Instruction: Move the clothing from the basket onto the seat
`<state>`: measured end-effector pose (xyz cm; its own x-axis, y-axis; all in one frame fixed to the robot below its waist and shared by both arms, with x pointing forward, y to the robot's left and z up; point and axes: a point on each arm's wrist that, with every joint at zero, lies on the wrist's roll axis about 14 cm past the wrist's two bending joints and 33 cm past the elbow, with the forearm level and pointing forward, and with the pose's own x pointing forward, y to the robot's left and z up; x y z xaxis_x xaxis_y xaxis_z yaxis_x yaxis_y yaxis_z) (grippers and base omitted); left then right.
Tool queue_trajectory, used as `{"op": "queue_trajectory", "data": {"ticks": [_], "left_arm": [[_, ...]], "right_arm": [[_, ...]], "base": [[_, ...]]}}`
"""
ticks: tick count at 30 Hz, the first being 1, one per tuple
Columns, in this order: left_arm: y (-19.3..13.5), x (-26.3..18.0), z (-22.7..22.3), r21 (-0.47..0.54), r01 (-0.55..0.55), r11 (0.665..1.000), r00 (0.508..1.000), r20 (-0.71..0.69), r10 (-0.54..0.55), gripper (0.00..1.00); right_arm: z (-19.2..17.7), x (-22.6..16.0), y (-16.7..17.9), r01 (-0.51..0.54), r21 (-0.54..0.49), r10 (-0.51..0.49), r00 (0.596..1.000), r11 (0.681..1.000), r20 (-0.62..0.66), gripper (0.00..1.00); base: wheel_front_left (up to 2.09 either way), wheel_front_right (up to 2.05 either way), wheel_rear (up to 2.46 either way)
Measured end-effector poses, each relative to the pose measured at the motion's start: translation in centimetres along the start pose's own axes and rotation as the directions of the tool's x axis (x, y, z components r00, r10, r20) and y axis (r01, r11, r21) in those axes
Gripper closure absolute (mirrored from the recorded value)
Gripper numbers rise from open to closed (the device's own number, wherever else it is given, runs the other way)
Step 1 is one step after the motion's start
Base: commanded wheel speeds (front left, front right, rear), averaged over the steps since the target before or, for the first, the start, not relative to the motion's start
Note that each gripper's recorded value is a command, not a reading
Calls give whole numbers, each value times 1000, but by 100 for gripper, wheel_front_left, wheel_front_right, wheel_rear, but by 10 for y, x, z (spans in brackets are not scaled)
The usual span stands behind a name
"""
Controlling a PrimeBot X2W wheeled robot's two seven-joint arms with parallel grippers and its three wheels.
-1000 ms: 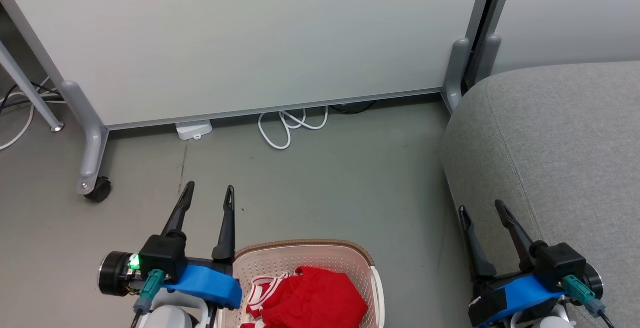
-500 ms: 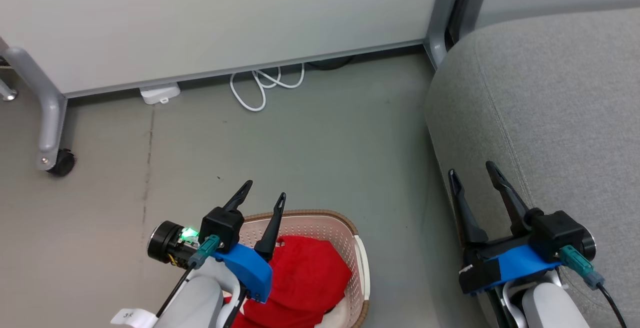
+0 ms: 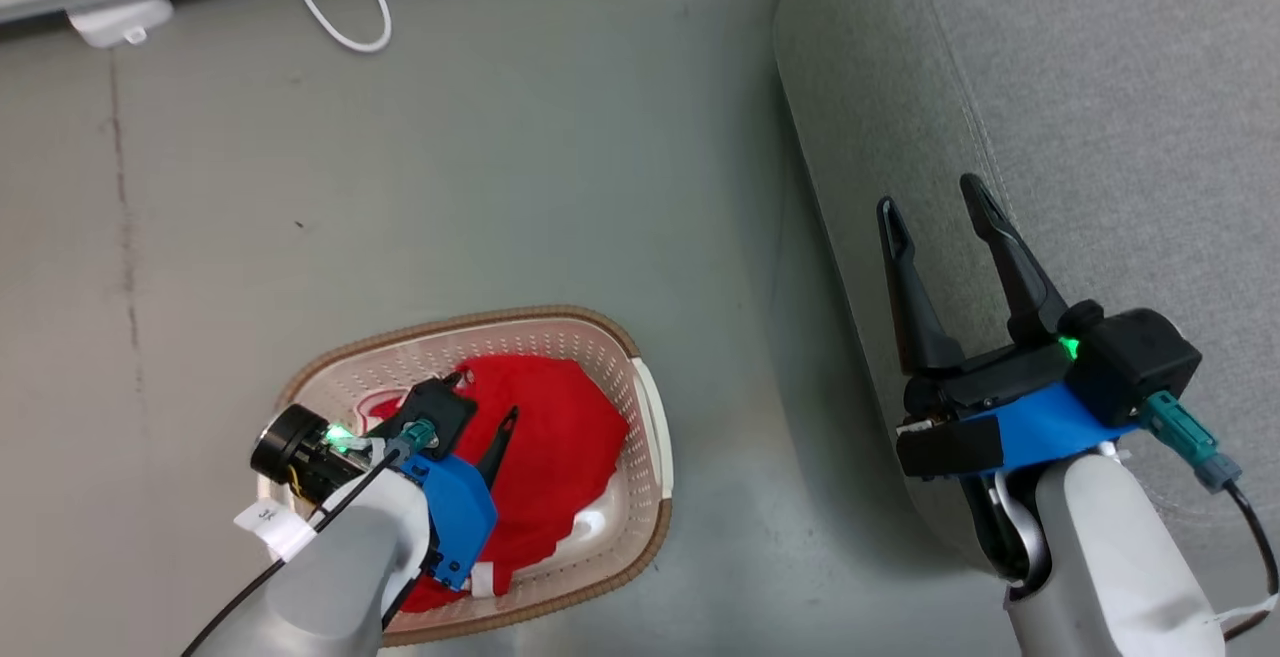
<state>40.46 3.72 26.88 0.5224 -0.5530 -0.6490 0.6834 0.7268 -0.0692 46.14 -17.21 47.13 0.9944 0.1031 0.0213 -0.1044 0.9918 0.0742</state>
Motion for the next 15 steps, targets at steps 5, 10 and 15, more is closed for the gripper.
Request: {"op": "queue_trajectory", "data": {"ticks": [5, 10, 15], "left_arm": [[3, 23, -39, 43, 71, 997, 987, -149, -64, 0], [5, 42, -79, 40, 131, 991, 950, -291, -114, 0], [10, 61, -108, 35, 173, 984, 918, -368, -148, 0]], "right_arm": [[-15, 14, -7, 8, 2, -8, 1000, 1000, -19, 0], [-33, 27, -13, 10, -5, -11, 999, 1000, -40, 0], [-57, 39, -19, 13, -8, -14, 997, 1000, -70, 0]], "base": [[0, 0, 0], [0, 0, 0], [0, 0, 0]]}}
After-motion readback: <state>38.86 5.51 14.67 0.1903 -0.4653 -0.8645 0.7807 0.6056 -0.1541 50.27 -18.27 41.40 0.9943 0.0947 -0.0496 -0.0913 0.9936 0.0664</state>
